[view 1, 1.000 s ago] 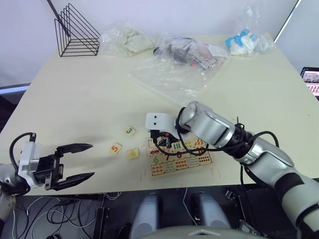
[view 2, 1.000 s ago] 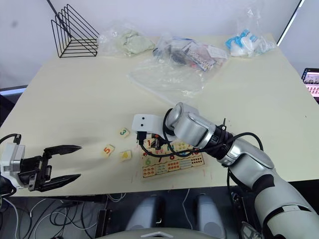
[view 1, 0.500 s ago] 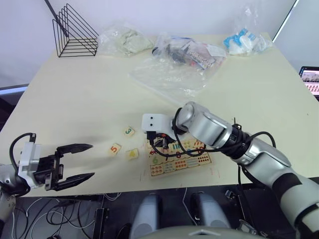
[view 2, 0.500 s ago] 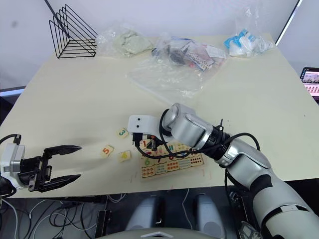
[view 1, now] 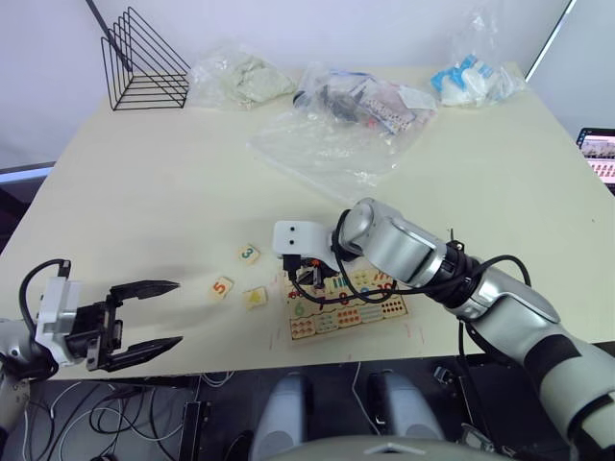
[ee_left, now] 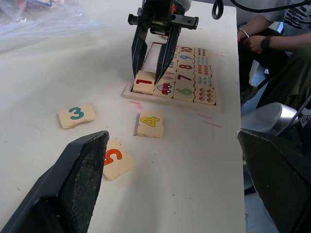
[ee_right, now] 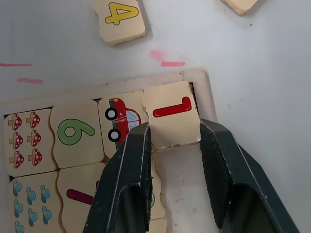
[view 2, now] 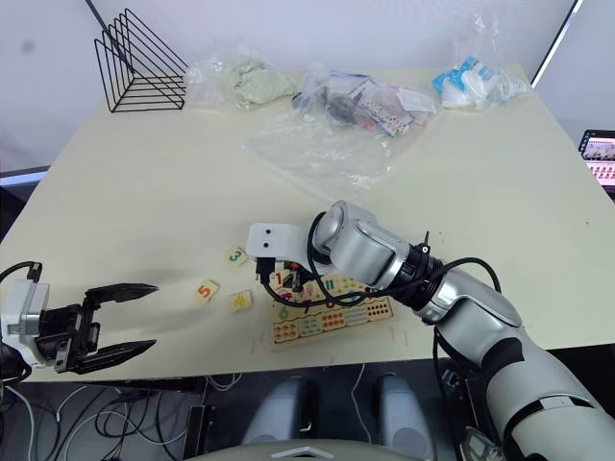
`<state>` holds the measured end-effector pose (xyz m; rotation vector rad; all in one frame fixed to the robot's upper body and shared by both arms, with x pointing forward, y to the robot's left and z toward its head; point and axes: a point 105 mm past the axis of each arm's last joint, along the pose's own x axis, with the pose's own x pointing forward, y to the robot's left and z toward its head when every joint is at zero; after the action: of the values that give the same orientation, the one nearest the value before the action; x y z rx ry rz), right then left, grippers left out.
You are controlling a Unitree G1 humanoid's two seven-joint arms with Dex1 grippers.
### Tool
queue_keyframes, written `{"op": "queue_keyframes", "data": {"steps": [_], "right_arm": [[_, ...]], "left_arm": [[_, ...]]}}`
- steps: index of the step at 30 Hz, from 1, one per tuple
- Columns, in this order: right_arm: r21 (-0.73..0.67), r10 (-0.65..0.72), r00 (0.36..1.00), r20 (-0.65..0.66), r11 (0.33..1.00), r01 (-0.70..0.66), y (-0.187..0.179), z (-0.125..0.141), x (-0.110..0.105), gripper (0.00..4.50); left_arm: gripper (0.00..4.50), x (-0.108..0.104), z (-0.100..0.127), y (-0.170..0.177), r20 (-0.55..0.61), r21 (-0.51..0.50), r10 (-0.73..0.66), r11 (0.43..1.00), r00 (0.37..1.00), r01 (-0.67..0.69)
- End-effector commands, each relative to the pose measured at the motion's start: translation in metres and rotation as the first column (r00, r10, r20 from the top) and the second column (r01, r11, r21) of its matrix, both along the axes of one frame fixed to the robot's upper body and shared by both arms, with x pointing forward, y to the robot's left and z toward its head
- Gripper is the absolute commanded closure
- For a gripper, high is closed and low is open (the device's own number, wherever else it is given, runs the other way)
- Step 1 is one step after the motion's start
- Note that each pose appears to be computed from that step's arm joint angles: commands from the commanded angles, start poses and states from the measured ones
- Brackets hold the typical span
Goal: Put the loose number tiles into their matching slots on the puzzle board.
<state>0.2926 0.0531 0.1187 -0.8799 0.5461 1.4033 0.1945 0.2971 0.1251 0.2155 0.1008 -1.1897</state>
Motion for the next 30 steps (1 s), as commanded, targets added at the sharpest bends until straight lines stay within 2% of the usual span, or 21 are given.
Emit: {"op": "queue_keyframes", "data": {"steps": [1, 12, 13, 14, 16, 17, 24, 30], "right_arm": [[0.009, 0.027, 0.999, 0.019, 1.0, -0.027, 0.003, 0.005, -0.005, 3.6], [0.011, 0.041, 0.999, 0.019, 0.999, -0.042, 0.005, 0.005, -0.006, 3.6], [0.012, 0.044, 0.999, 0.02, 0.999, -0.044, 0.005, 0.005, -0.006, 2.47], [0.012, 0.045, 0.999, 0.02, 0.999, -0.046, 0.005, 0.005, -0.007, 2.32], [0.017, 0.045, 0.999, 0.024, 0.999, -0.045, 0.005, 0.006, -0.006, 1.62], [0.019, 0.046, 0.999, 0.026, 0.999, -0.046, 0.005, 0.006, -0.006, 1.09], [0.05, 0.04, 0.999, 0.032, 0.998, -0.042, 0.006, 0.011, -0.001, 1.09], [0.163, 0.054, 0.997, 0.046, 0.985, -0.061, 0.001, 0.025, 0.007, 1.09]], "left_arm": [[0.0, -0.003, 0.005, -0.002, 0.015, 0.004, -0.038, 0.999, 0.999, 0.038], [0.0, -0.002, 0.004, -0.002, 0.014, 0.003, -0.035, 0.999, 0.999, 0.035], [0.0, -0.002, 0.004, -0.002, 0.014, 0.003, -0.035, 0.999, 0.999, 0.035], [0.0, -0.002, 0.004, -0.002, 0.014, 0.003, -0.035, 0.999, 0.999, 0.035], [0.0, -0.003, 0.004, -0.002, 0.013, 0.003, -0.035, 0.999, 0.999, 0.035], [0.0, -0.003, 0.004, -0.002, 0.013, 0.003, -0.035, 0.999, 0.999, 0.035], [0.0, -0.003, 0.003, -0.002, 0.014, 0.003, -0.036, 0.999, 0.999, 0.036], [0.0, -0.002, 0.003, -0.002, 0.016, 0.002, -0.036, 0.999, 0.999, 0.036]]}}
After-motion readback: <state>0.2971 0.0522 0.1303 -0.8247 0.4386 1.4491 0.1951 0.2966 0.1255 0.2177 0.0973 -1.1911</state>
